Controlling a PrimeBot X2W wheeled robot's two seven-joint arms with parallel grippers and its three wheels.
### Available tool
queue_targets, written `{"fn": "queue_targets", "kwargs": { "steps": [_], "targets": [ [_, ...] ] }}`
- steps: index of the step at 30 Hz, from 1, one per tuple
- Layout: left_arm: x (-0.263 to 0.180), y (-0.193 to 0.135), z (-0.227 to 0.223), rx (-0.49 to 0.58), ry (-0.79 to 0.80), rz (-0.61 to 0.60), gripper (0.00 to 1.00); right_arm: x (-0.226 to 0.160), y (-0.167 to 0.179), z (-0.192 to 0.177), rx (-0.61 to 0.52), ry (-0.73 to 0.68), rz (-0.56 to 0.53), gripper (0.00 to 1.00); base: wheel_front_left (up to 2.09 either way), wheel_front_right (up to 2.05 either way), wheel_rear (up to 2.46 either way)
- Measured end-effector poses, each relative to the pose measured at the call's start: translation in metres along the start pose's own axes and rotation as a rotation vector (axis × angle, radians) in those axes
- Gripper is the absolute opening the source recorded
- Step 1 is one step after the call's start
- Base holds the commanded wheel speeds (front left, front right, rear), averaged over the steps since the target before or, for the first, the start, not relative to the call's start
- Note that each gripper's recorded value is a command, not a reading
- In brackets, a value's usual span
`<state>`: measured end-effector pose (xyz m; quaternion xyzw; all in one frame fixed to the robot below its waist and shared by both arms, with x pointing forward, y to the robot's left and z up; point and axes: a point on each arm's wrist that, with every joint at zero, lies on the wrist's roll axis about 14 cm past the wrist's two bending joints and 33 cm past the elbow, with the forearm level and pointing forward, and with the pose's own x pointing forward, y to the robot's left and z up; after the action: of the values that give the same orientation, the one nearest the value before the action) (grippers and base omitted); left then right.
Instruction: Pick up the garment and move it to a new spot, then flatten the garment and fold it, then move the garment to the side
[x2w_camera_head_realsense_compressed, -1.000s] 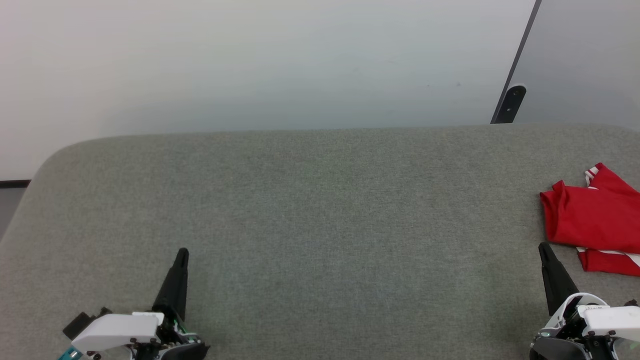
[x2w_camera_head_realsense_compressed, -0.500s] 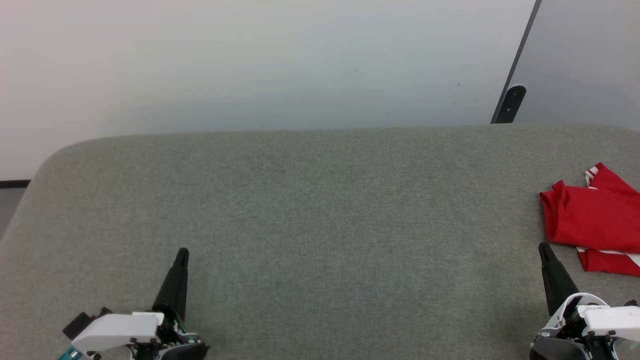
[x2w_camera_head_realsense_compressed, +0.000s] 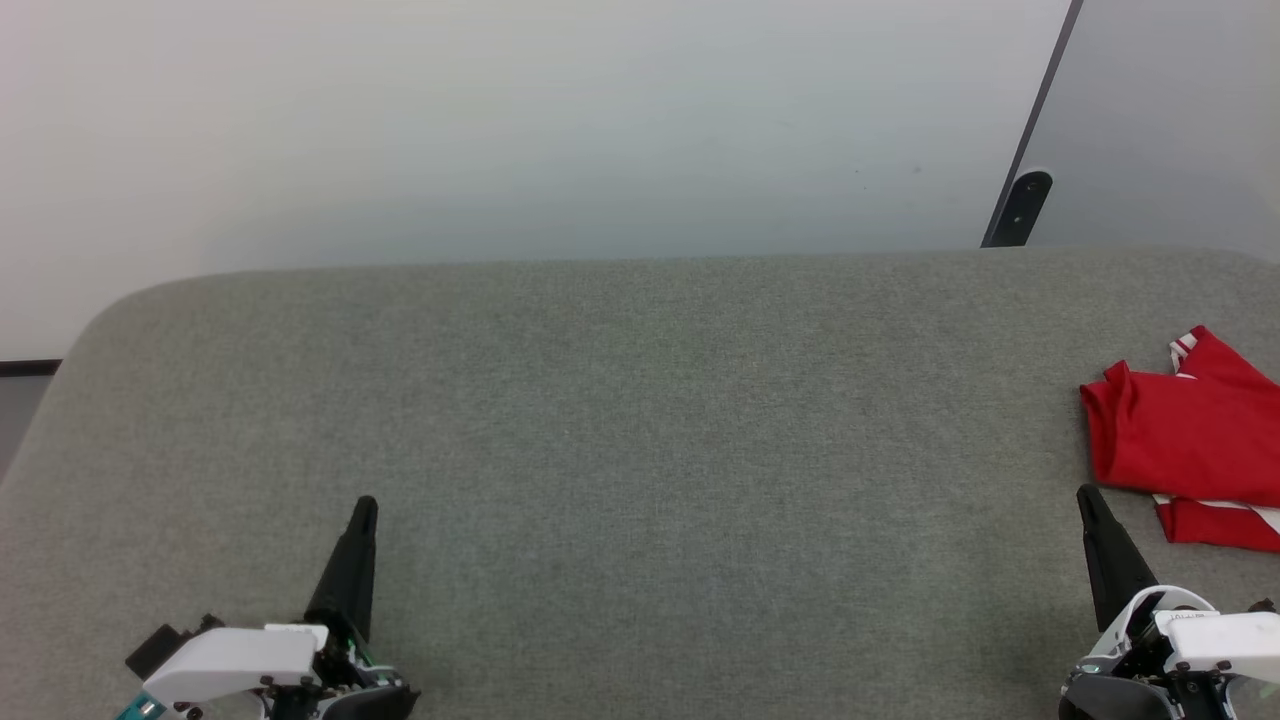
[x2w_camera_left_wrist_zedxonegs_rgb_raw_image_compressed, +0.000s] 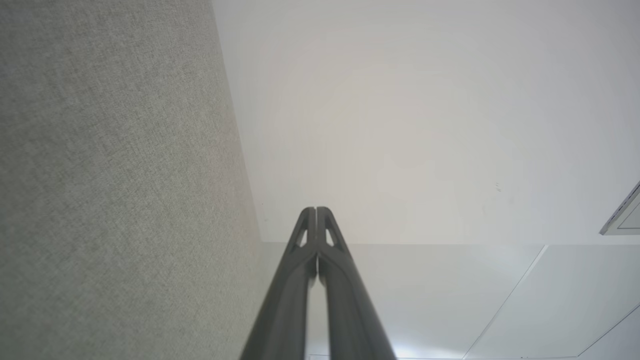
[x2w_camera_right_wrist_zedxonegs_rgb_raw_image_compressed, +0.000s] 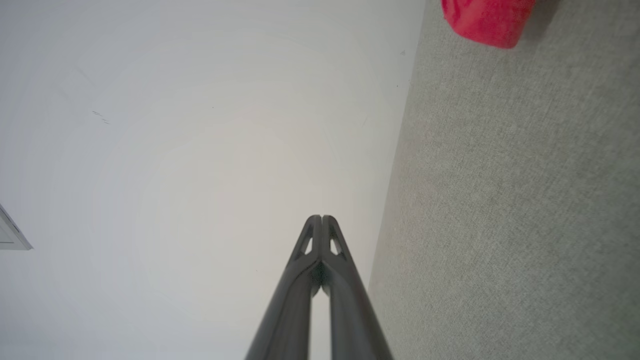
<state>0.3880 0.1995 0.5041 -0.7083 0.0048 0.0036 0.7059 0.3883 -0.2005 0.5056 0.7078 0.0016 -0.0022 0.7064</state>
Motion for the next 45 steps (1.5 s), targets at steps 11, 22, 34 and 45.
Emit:
{"fn": "queue_targets", "kwargs": {
  "steps": [11, 22, 34, 45],
  "targets": [
    [0.0, 0.0001, -0.0001, 0.0, 0.0, 0.0, 0.0, 0.0, 0.0, 0.0, 0.0, 0.0, 0.0, 0.0, 0.0, 0.0, 0.0],
    [0.0, -0.0001, -0.0001, 0.0, 0.0, 0.0, 0.0, 0.0, 0.0, 0.0, 0.0, 0.0, 0.0, 0.0, 0.0, 0.0, 0.0],
    [0.0, -0.0001, -0.0001, 0.0, 0.0, 0.0, 0.0, 0.0, 0.0, -0.0001, 0.0, 0.0, 0.0, 0.0, 0.0, 0.0, 0.0],
    [0.0, 0.0001, -0.0001, 0.0, 0.0, 0.0, 0.0, 0.0, 0.0, 0.0, 0.0, 0.0, 0.0, 0.0, 0.0, 0.0, 0.0]
  ]
}}
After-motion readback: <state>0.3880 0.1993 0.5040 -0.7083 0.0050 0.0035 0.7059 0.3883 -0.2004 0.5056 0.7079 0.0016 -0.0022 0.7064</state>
